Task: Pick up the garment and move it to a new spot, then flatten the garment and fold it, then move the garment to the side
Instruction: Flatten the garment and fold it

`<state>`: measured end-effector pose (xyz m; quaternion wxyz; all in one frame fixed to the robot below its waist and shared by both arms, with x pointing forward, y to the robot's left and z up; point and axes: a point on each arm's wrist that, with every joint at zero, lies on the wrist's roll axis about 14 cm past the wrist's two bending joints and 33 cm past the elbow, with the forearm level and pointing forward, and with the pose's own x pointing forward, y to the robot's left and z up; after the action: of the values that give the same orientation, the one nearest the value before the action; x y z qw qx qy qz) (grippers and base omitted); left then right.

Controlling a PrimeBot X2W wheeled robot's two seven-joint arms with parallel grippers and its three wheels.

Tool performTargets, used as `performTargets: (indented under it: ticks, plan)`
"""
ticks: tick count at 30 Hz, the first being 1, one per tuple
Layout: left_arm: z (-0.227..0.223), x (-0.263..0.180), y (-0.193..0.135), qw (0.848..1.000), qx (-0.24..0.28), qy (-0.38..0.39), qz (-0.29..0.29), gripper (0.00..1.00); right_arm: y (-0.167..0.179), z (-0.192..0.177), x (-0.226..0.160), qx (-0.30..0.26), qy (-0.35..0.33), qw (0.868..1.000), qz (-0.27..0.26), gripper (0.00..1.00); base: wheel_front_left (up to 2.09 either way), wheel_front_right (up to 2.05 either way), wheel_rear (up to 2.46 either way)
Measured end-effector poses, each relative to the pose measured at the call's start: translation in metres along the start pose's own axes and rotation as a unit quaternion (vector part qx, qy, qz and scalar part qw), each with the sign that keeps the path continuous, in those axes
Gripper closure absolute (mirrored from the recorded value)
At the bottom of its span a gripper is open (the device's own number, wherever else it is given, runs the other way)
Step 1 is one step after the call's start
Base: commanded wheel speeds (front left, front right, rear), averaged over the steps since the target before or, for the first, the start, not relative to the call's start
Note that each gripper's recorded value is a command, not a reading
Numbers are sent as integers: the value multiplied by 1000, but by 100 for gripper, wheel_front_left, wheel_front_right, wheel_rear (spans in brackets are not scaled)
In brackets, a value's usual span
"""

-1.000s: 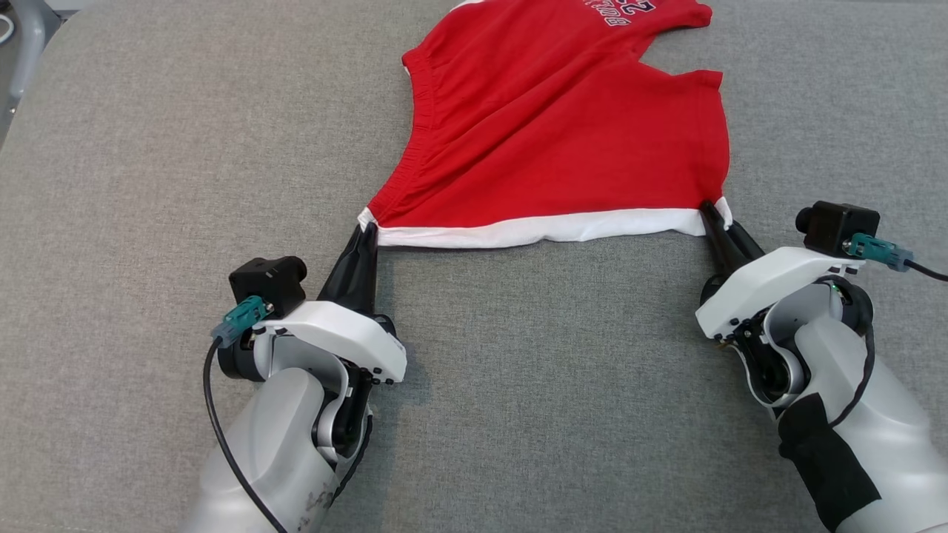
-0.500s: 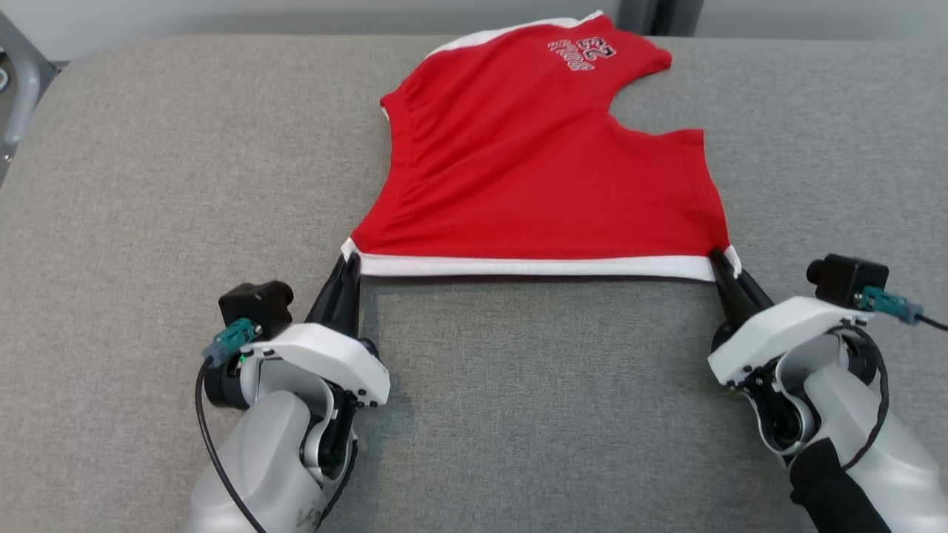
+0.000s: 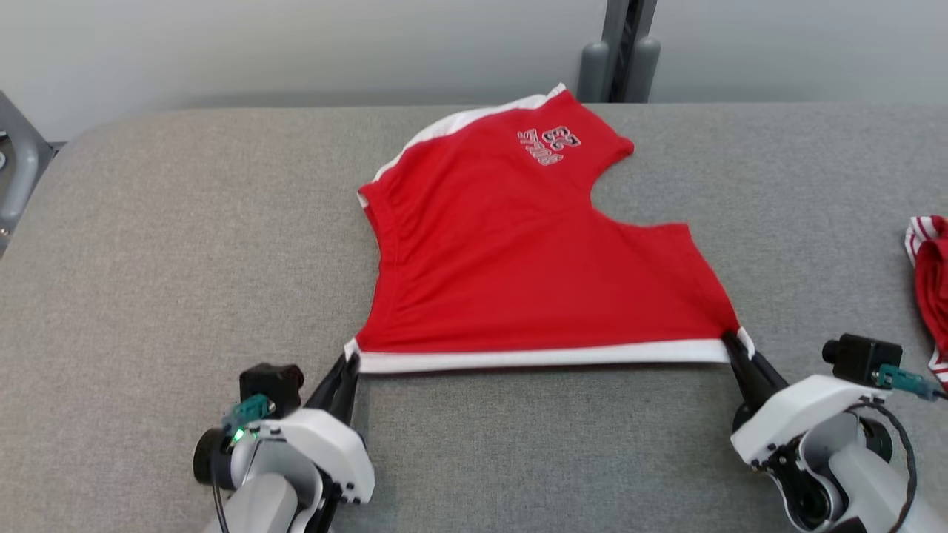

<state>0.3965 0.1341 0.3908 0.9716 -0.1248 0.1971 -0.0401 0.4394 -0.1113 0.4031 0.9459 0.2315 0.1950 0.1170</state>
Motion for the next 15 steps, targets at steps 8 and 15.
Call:
performTargets:
  ticks: [8,15]
  plan:
    - [-27,-28,-5,998,33,50,-28,100,-11,-12,-34,8,58,998,1,100,0,0,0]
    - [-41,-56,-9,995,26,85,-46,100,-20,-18,-67,9,126,992,17,100,0,0,0]
